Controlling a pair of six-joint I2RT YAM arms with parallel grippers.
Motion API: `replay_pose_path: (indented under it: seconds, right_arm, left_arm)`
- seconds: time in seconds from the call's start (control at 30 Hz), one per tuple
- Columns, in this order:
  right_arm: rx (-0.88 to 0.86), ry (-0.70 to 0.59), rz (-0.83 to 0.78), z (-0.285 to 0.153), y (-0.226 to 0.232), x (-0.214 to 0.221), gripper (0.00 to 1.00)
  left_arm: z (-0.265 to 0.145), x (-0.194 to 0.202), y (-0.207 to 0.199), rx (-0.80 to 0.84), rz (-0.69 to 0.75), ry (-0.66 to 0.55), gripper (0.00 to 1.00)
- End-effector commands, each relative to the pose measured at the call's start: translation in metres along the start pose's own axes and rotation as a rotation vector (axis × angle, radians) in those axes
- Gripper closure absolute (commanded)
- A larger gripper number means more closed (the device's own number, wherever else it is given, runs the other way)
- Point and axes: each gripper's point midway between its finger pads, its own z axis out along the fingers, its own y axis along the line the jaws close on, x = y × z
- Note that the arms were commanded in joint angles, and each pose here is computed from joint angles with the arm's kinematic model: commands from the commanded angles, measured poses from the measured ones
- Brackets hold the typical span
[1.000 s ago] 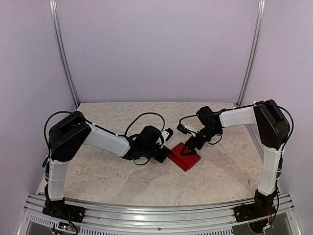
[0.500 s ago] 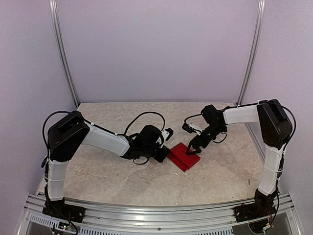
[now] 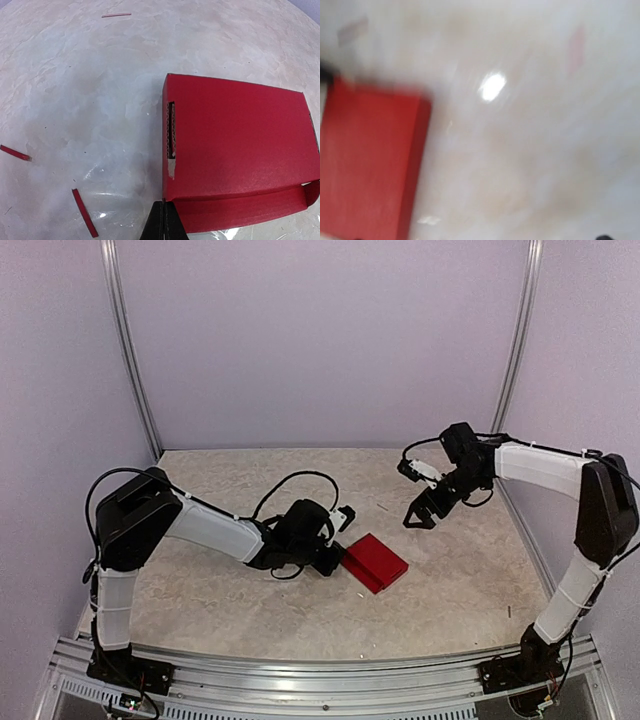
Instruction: Fold the paper box
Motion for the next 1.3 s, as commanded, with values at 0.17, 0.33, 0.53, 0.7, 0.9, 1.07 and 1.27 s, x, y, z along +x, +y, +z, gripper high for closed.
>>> replay_pose_path:
  seconds: [0.17,0.33,0.53,0.7,0.9,1.07,1.27]
  right_arm:
    - [-0.026,-0.259,0.036,-0.033,-0.017,-0.025,0.01]
    - [-0.137,-0.205,-0.078,-0.022,0.017,-0.014,0.13]
    - [-0.175,-0.047,-0.138,0.025,0.043,0.018,0.22]
    - [-0.204,0.018,-0.152,0.056,0.053,0.027,0.22]
    - [-0.238,0.035,-0.17,0.071,0.065,0.021,0.21]
    - [-0.246,0.058,-0.139,0.084,0.065,0.02,0.29]
    - [-0.199,0.108,-0.086,0.095,0.052,0.03,0.58]
  left_arm:
    - [-0.008,0.004,-0.007,-0.011,0.072,0.014,1.0]
    - [-0.011,0.005,-0.007,-0.009,0.073,0.007,1.0]
    - [-0.011,0.003,-0.012,0.007,0.087,-0.016,1.0]
    - [-0.01,0.003,-0.011,-0.001,0.093,-0.018,1.0]
    - [-0.013,-0.002,-0.012,-0.003,0.104,-0.029,1.0]
    - [-0.011,-0.002,-0.012,-0.005,0.114,-0.034,1.0]
    - [-0.012,0.001,-0.012,-0.009,0.121,-0.039,1.0]
